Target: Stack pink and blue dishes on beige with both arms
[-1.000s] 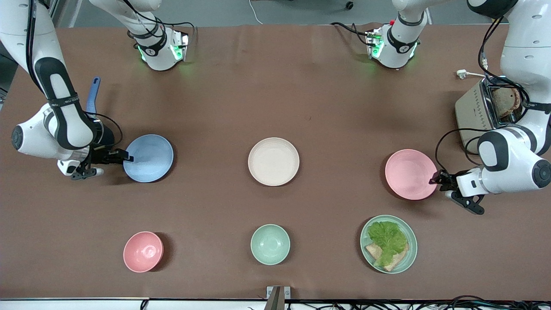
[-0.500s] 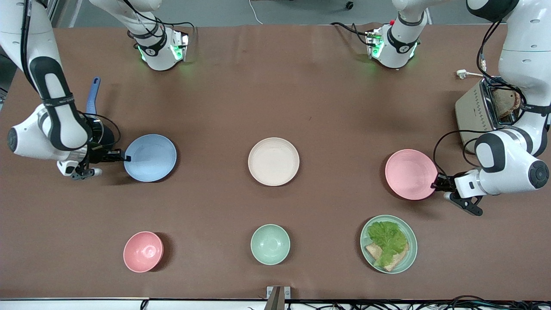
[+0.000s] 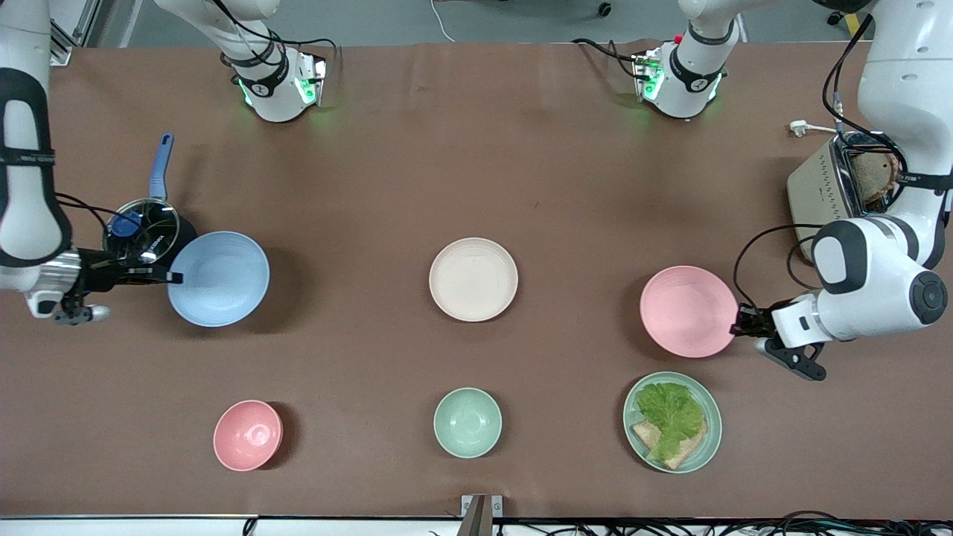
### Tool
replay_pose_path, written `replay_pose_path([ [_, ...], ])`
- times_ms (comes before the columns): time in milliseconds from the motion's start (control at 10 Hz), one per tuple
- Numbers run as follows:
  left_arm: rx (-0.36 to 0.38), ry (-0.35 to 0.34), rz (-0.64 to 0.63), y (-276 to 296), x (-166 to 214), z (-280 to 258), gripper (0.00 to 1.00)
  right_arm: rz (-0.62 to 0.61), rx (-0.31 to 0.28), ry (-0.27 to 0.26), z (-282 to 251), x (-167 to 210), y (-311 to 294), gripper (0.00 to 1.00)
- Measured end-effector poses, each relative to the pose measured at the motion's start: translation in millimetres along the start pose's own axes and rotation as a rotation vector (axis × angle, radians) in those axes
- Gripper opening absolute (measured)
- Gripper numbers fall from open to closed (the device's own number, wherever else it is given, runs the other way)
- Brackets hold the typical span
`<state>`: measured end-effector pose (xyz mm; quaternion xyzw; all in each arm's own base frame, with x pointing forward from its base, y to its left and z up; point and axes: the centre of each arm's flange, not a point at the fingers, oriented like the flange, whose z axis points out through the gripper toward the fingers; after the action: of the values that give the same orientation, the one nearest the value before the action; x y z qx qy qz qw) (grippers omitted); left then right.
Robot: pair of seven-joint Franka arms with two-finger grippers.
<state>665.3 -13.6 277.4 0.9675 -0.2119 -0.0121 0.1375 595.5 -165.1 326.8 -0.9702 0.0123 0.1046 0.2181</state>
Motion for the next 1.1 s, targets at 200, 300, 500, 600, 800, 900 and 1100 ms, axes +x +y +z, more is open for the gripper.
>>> replay_pose_path([
  [200,-0.042,-0.003,-0.105,85.9,28.2,-8.0,0.04,0.053,-0.017,0.008,-41.1,5.8,-27.8,0.05],
  [300,-0.029,-0.021,-0.152,132.2,39.9,-1.4,0.04,0.086,-0.02,0.01,-50.3,8.5,-44.8,0.05],
  [500,0.077,-0.055,-0.231,234.5,55.4,23.9,0.04,0.127,-0.027,0.002,-45.7,17.2,-90.8,0.05],
  [600,0.128,-0.056,-0.251,282.6,57.4,36.5,0.04,0.14,-0.026,-0.007,-37.0,22.0,-115.0,0.05],
  [800,0.185,-0.056,-0.265,346.6,53.6,63.6,0.04,0.162,-0.024,-0.006,-20.4,30.7,-156.4,0.05],
  [900,0.187,-0.051,-0.274,372.4,51.2,81.0,0.04,0.179,-0.022,0.003,-11.7,34.7,-178.8,0.05],
  [1100,0.207,-0.041,-0.271,406.4,45.0,120.5,0.04,0.196,-0.016,0.004,9.9,36.7,-219.2,0.05],
])
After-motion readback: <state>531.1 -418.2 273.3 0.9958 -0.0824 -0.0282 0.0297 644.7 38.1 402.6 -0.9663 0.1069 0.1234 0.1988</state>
